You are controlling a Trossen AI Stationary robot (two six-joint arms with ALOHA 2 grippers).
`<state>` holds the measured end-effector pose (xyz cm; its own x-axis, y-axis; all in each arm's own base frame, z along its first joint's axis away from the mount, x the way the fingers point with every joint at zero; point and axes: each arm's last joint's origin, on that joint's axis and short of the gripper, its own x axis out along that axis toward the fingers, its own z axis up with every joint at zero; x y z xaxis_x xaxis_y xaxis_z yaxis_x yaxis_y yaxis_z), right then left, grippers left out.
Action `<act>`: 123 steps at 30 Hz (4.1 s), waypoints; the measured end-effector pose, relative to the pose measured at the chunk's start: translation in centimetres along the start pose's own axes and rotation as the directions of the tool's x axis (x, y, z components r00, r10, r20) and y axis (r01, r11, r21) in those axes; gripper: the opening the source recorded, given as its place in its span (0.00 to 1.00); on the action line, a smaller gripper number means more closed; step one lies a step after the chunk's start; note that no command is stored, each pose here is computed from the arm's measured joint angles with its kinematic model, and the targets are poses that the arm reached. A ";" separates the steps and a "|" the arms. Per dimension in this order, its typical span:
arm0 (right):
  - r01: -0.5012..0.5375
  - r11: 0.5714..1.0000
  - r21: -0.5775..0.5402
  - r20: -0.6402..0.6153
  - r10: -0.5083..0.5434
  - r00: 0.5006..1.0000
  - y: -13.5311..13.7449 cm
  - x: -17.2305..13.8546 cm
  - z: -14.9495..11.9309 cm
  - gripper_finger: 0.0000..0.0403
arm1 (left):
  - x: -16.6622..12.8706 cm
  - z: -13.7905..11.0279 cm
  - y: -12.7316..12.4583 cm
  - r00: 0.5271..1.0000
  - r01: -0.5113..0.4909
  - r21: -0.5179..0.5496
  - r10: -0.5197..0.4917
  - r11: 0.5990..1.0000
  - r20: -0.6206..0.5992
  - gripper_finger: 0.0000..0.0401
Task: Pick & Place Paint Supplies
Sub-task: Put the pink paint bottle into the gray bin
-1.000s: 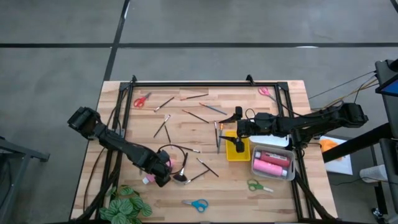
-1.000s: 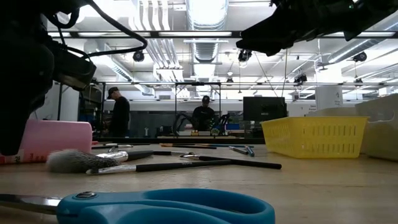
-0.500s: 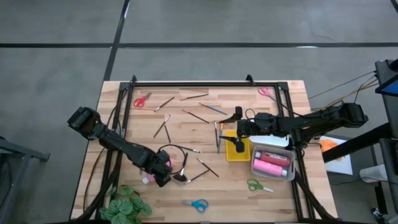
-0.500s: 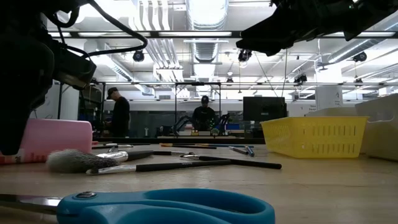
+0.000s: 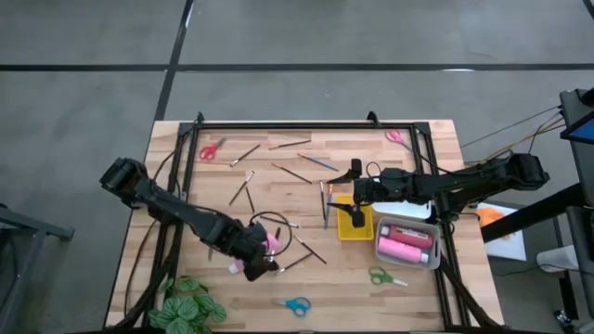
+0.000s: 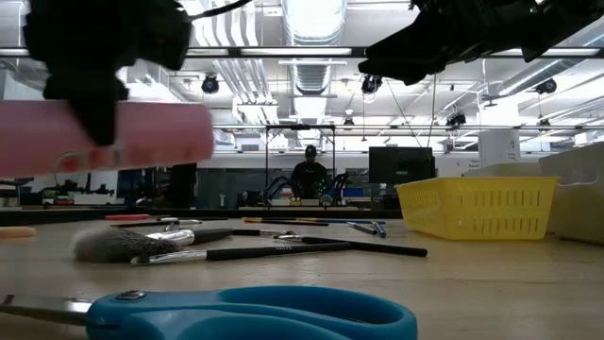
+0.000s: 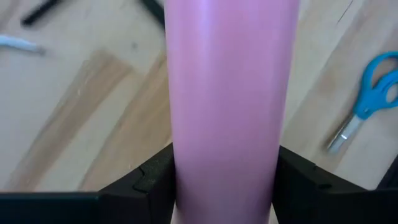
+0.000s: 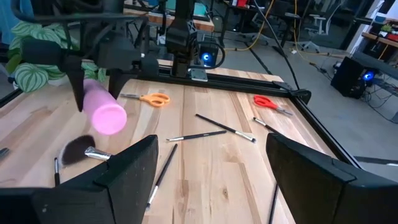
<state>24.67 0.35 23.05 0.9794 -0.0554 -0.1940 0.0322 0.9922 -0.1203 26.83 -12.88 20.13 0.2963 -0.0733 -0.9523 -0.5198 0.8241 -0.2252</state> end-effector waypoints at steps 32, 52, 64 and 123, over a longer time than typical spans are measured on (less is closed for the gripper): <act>-0.001 1.000 0.000 -0.003 0.001 1.000 0.0 0.0 0.0 0.74 | 3.2 11.3 -8.5 0.994 -0.015 0.440 -0.034 0.898 0.103 0.50; -0.002 1.000 -0.002 -0.019 0.002 1.000 0.0 0.0 -0.2 0.74 | 6.3 12.8 -12.5 0.983 0.039 0.486 -0.120 0.873 0.137 0.50; -0.003 1.000 -0.001 -0.023 0.003 1.000 0.0 0.0 -0.2 0.74 | 8.6 12.4 -13.0 0.961 0.068 0.497 -0.191 0.865 0.200 0.50; -0.003 1.000 -0.002 -0.028 0.003 1.000 0.0 0.0 -0.3 0.74 | 10.0 12.1 -11.9 0.928 0.075 0.509 -0.247 0.858 0.281 0.75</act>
<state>24.62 0.35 22.79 0.9736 -0.0555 -0.2216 0.0289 0.9922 -0.1216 45.66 -16.66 15.82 0.6279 -0.1139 -0.7699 -0.0163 0.9871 -0.1594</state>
